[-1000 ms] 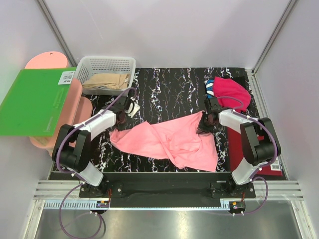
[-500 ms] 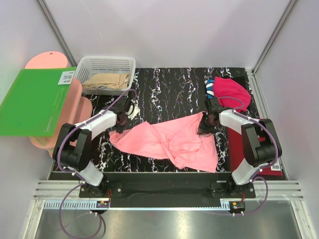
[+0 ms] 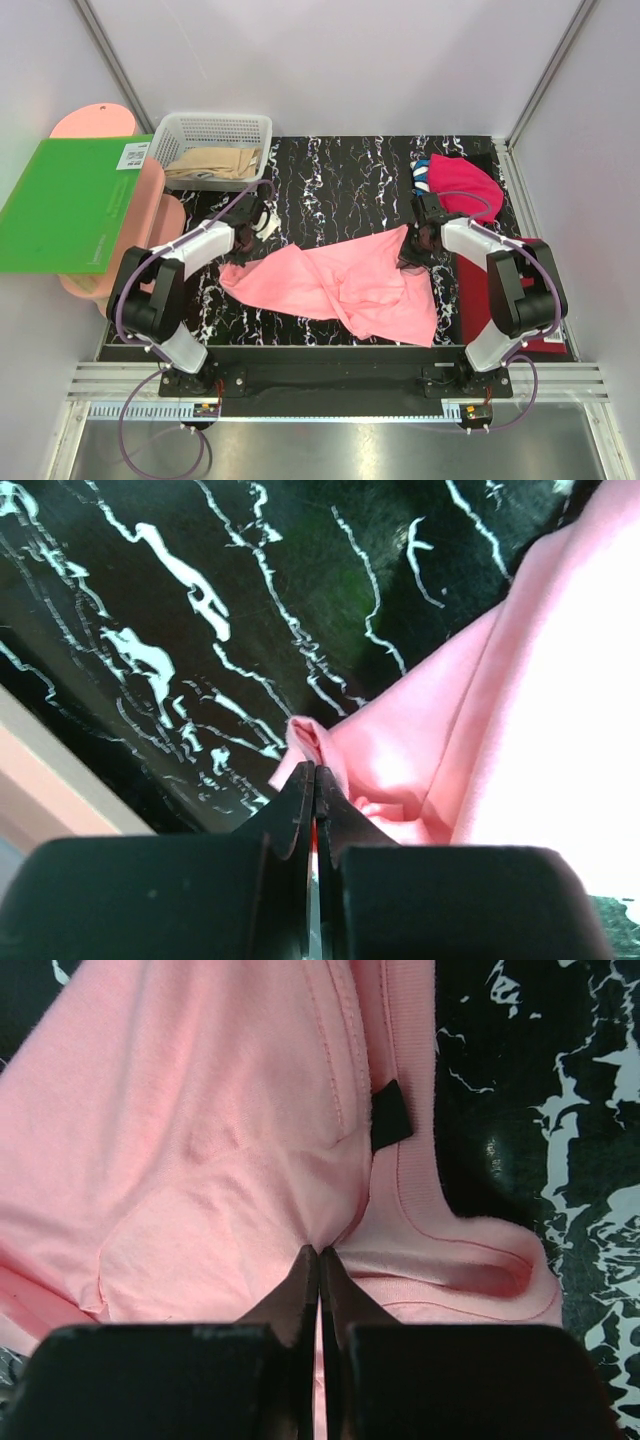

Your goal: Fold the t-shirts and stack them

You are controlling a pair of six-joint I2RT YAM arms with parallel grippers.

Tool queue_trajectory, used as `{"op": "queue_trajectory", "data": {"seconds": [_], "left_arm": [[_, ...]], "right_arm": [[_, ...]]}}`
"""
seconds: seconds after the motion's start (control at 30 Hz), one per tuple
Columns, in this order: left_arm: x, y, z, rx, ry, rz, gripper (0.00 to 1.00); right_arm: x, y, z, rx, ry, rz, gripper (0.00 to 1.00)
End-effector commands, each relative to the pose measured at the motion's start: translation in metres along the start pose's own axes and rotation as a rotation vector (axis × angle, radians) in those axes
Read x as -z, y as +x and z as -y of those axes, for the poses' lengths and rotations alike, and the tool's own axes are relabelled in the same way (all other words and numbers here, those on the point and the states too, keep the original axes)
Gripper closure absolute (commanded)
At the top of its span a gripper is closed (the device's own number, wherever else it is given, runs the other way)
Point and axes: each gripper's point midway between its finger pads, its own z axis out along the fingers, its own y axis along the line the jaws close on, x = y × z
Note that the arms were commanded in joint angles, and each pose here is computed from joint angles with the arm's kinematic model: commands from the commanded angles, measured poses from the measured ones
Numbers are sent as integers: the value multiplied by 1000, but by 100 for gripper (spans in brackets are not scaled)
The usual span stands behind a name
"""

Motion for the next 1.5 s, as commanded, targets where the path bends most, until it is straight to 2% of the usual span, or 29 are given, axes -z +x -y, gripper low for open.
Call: {"op": "queue_trajectory", "data": {"seconds": [0.0,0.17,0.3,0.53,0.6,0.67,0.7,0.73,0.8,0.87,0.97,1.0,1.07,1.1,1.17,1.2,1.27,1.33,1.37,1.4,1.47], "left_arm": [[46,-31,-39,19,-118,126,100],[121,-55,-79,51,-214,267,100],[172,-51,-97,77,-289,353,100],[243,-44,-125,127,-422,497,100],[256,-36,-120,127,-411,538,100],[246,-19,-105,103,-374,523,100],[253,-7,-101,104,-383,557,100],[241,5,-93,95,-373,531,100],[248,25,-85,106,-390,574,100],[236,37,-74,92,-372,570,100],[232,17,-77,85,-361,607,100],[219,1,-78,88,-320,560,100],[253,-32,-99,119,-336,620,100],[277,-55,-117,132,-366,660,100],[303,-76,-137,145,-408,698,100],[348,-79,-149,168,-442,778,100],[385,-70,-149,184,-439,855,100],[397,-49,-135,178,-406,888,100],[413,-24,-122,185,-402,956,100],[379,-13,-107,174,-363,894,100],[358,21,-89,213,-361,890,100]], "right_arm": [[36,-34,-21,40,-32,126,100],[98,-67,-48,63,-110,286,100],[140,-75,-61,64,-168,363,100],[224,-77,-56,58,-205,554,100],[237,-71,-53,52,-213,567,100],[256,-55,-47,39,-240,576,100],[261,-47,-45,38,-252,571,100],[270,-31,-39,24,-276,562,100],[276,-15,-29,0,-286,560,100],[276,1,-17,-13,-300,572,100],[269,-24,-23,6,-236,584,100],[268,-44,-40,18,-227,563,100],[272,-64,-57,38,-230,561,100],[286,-82,-72,40,-252,590,100],[307,-92,-84,53,-290,632,100],[335,-93,-90,56,-338,689,100],[361,-83,-88,61,-388,744,100],[382,-51,-72,60,-446,785,100],[385,-34,-67,68,-484,774,100],[374,-6,-50,69,-506,759,100],[348,22,-30,17,-509,696,100]]}}
